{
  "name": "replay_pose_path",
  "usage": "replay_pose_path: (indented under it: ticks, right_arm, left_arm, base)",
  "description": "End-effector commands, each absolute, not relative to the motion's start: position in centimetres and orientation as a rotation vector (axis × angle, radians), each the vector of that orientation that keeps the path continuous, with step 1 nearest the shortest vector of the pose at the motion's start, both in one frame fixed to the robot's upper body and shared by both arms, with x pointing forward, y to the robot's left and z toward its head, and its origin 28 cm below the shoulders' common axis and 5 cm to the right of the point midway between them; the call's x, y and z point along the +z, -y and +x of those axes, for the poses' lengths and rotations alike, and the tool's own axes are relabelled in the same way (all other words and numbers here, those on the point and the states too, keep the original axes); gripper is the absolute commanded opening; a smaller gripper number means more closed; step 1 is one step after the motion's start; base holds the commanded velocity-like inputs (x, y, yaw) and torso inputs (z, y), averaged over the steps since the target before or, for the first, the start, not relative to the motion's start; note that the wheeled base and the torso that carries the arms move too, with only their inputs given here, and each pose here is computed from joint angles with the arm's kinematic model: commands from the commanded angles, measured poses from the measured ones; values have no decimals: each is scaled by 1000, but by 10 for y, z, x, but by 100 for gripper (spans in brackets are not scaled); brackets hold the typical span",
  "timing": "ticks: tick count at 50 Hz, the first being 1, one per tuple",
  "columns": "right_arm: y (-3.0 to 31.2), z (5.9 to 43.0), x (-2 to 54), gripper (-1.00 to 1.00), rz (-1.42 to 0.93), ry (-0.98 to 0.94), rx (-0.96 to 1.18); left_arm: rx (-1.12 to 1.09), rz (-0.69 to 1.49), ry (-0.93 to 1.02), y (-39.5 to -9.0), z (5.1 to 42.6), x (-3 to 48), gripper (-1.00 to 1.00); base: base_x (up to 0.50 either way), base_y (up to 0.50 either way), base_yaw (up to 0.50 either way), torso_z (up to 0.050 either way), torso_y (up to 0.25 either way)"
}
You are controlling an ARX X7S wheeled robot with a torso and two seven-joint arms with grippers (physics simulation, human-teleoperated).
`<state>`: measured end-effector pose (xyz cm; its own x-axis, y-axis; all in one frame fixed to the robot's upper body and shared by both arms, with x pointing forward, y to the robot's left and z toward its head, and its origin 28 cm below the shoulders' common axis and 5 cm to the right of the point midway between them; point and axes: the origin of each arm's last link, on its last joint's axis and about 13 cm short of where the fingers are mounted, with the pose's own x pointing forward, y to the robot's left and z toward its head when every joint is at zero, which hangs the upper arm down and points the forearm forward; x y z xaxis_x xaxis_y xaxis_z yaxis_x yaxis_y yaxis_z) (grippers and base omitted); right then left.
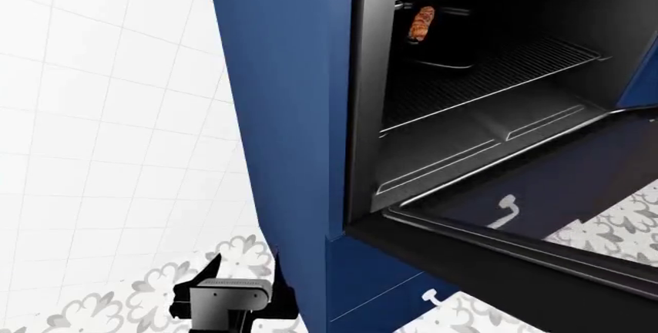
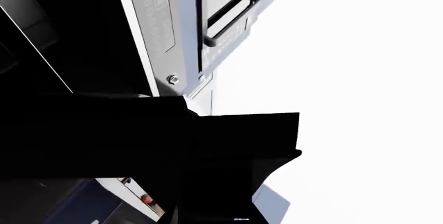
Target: Open the oven door
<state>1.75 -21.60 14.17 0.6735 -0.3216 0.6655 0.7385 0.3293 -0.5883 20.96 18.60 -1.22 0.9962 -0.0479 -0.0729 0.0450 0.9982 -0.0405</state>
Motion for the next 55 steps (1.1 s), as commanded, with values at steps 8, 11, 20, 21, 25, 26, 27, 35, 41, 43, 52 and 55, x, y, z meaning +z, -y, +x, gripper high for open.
replay_pose_path:
  ticks: [8,11,20,21,25,26,27,35,41,43,52,55]
  right_arm:
    - [192,27,129,-100,-1113,564,-587]
    - [192,27,122,-100,-1104,562,-594]
    - [191,26,98,-100,-1074,545,-599]
    - [191,25,96,-100,-1072,546,-601]
    - [191,24,89,-100,-1072,543,-611]
    - [191,24,88,-100,-1072,543,-615]
    - [191,23,86,-100,-1070,542,-617]
    - [187,20,65,-100,-1045,503,-605]
    - [186,16,53,-100,-1036,479,-607]
    - [185,14,48,-100,-1034,473,-608]
    - [180,7,26,-100,-1021,445,-625]
    - [177,6,22,-100,-1024,440,-623]
  left_arm:
    - [-48,-33,-82,-188,209,-15,100]
    - [-49,-33,-83,-188,209,-15,100]
    - [-49,-30,-84,-188,208,-16,100]
    - [-49,-29,-84,-189,208,-16,100]
    - [-49,-30,-84,-189,208,-16,100]
    - [-49,-30,-84,-189,208,-16,100]
    - [-48,-30,-84,-189,208,-16,100]
    - [-46,-30,-84,-188,207,-16,100]
    - [-44,-27,-86,-189,207,-17,100]
    - [-44,-26,-87,-190,207,-17,100]
    - [-39,-17,-97,-193,205,-20,100]
    - [-38,-14,-99,-194,205,-20,100]
  base:
    - [3,6,5,-3,0]
    - [4,7,4,0,0]
    - [2,6,5,0,0]
    - [3,6,6,0,0]
    - [3,6,5,0,0]
    - [3,6,0,0,0]
    - [0,0,8,0,0]
    - [3,6,5,-1,0]
    - [3,6,6,0,0]
    - [3,7,7,-5,0]
    - [4,2,3,0,0]
    - [1,2,2,-3,0]
